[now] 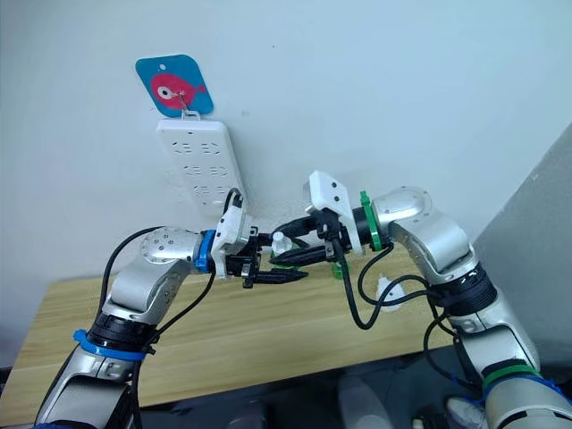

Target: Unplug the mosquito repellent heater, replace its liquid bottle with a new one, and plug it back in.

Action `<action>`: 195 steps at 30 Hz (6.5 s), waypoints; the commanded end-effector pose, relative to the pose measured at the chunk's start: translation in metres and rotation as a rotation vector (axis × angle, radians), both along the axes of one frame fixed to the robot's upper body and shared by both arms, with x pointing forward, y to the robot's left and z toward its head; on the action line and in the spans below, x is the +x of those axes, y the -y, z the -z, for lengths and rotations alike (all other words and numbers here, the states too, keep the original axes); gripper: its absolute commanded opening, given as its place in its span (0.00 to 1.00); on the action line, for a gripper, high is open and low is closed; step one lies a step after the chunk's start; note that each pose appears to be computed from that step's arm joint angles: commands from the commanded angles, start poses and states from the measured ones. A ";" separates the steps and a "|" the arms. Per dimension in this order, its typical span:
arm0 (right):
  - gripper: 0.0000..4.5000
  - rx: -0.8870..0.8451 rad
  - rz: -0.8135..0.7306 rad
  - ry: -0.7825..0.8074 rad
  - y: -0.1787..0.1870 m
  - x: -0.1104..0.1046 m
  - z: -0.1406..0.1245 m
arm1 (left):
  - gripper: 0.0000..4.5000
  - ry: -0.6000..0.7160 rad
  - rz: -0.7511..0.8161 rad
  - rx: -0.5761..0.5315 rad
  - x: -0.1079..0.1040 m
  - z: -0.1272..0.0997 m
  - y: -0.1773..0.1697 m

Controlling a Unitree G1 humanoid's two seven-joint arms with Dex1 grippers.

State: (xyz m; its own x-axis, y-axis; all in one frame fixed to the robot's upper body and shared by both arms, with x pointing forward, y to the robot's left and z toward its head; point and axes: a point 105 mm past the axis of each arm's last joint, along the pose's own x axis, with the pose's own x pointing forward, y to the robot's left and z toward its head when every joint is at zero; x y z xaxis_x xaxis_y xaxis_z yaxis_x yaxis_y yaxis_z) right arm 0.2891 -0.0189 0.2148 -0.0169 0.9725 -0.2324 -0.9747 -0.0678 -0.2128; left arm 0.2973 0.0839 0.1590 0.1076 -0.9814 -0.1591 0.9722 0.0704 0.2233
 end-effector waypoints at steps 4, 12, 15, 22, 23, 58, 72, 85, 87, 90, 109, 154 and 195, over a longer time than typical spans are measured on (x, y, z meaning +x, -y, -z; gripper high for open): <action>0.69 0.138 0.180 0.067 0.016 -0.008 -0.021 | 0.51 -0.006 -0.068 -0.044 0.003 -0.006 -0.002; 0.69 0.219 0.413 0.130 -0.003 -0.018 -0.002 | 0.51 -0.031 -0.107 -0.073 0.008 -0.006 0.000; 0.69 0.228 0.457 0.135 -0.014 -0.014 0.002 | 0.51 -0.029 -0.100 -0.071 0.007 -0.005 0.002; 0.69 0.211 0.552 0.144 -0.018 0.003 0.011 | 0.51 -0.021 -0.095 -0.071 0.007 -0.005 0.003; 0.69 0.210 0.560 0.141 -0.016 0.005 0.011 | 0.51 -0.018 -0.093 -0.069 0.006 -0.005 0.003; 0.69 0.157 0.449 0.100 -0.014 -0.001 0.010 | 0.51 0.005 -0.094 -0.059 0.006 0.000 0.002; 0.69 0.117 0.510 0.062 0.030 0.005 0.010 | 0.51 0.004 -0.102 -0.058 0.004 -0.001 0.001; 0.69 0.097 0.382 0.048 0.014 -0.020 0.009 | 0.51 0.005 -0.101 -0.052 0.005 -0.001 0.000; 0.69 0.121 0.405 0.063 0.001 -0.017 0.011 | 0.51 0.005 -0.097 -0.051 0.004 -0.001 0.001; 0.69 0.149 0.435 0.079 -0.009 -0.012 0.010 | 0.51 0.005 -0.092 -0.048 0.004 -0.001 0.001; 0.69 0.133 0.498 0.077 0.015 0.003 0.005 | 0.51 0.005 -0.091 -0.044 0.002 0.000 0.001; 0.06 0.362 0.330 0.052 0.007 -0.018 -0.058 | 0.51 -0.028 -0.091 -0.023 -0.004 0.016 0.000; 0.06 0.111 1.329 -0.057 0.101 0.085 0.203 | 0.51 -0.057 -0.245 0.040 -0.019 0.029 -0.034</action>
State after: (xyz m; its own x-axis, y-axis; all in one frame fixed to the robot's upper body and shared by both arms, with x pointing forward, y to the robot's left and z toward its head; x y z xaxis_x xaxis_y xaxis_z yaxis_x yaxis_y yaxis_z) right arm 0.3699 -0.1190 0.0031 0.9340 0.2782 -0.2243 -0.3091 0.9439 -0.1164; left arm 0.2821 0.1227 0.1181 0.3507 -0.9057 -0.2380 0.9347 0.3231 0.1480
